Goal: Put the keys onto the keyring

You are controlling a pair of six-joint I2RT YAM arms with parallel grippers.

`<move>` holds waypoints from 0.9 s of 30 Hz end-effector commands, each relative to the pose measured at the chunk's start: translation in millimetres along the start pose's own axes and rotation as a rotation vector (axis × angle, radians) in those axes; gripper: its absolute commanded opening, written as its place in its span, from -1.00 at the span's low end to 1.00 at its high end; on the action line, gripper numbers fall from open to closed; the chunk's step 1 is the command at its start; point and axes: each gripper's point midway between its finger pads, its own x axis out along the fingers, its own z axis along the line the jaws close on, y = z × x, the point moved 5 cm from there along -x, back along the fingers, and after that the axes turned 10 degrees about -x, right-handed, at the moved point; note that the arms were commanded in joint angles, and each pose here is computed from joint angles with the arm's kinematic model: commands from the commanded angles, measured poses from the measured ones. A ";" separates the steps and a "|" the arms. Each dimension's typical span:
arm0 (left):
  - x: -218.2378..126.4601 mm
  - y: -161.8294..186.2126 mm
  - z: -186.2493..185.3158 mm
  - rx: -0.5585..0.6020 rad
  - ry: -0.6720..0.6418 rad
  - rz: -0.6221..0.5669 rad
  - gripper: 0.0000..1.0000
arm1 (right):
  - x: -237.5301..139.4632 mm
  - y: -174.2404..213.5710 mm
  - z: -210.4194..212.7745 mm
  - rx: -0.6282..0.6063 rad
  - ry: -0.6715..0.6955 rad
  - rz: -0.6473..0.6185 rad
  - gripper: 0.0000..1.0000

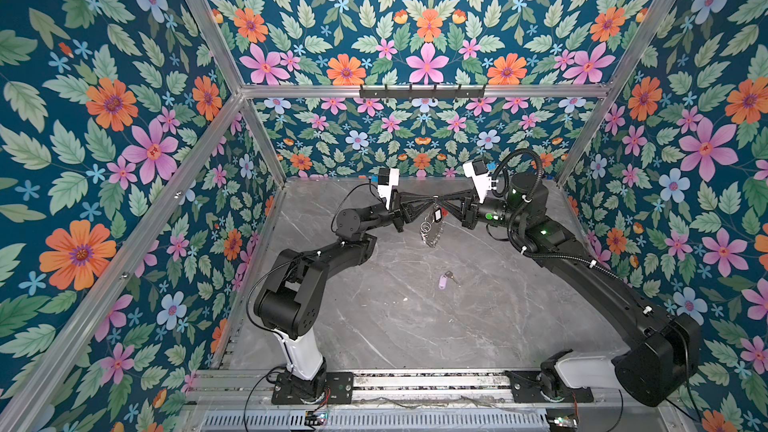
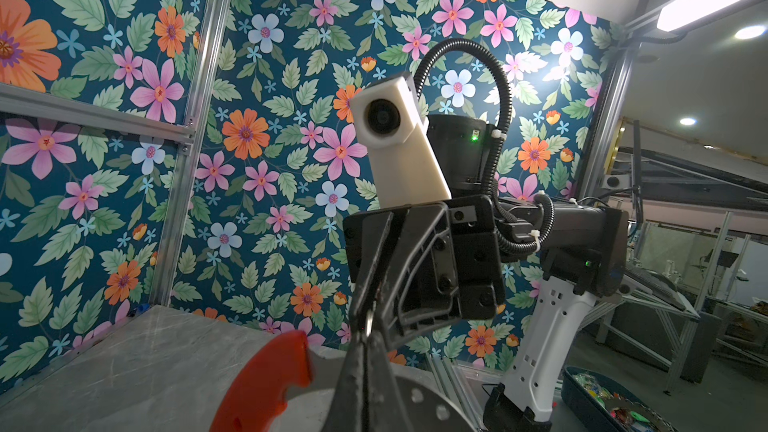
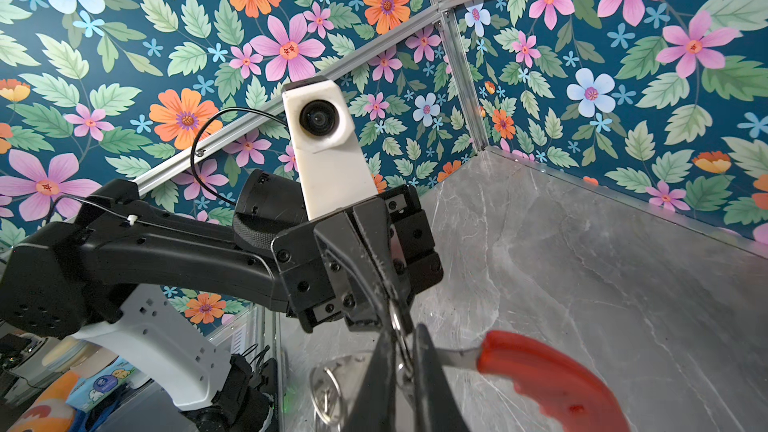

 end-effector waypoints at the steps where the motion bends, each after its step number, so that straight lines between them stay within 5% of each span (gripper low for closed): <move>1: 1.4 -5.9 -6.7 0.042 0.026 -0.015 -1.00 | 0.6 -6.8 3.5 -0.014 -0.016 -0.026 -0.92; 14: 2.7 -6.7 -6.8 0.044 0.029 -0.007 -1.00 | -2.7 -11.5 3.7 -0.042 0.013 -0.013 -1.00; 19: -1.4 1.6 -3.8 0.099 -0.012 0.050 -0.54 | -5.6 -9.8 0.5 -0.105 0.061 0.053 -1.00; 27: -12.6 26.6 16.0 0.260 -0.235 0.306 -0.45 | -11.6 4.6 -11.3 -0.255 0.157 0.231 -1.00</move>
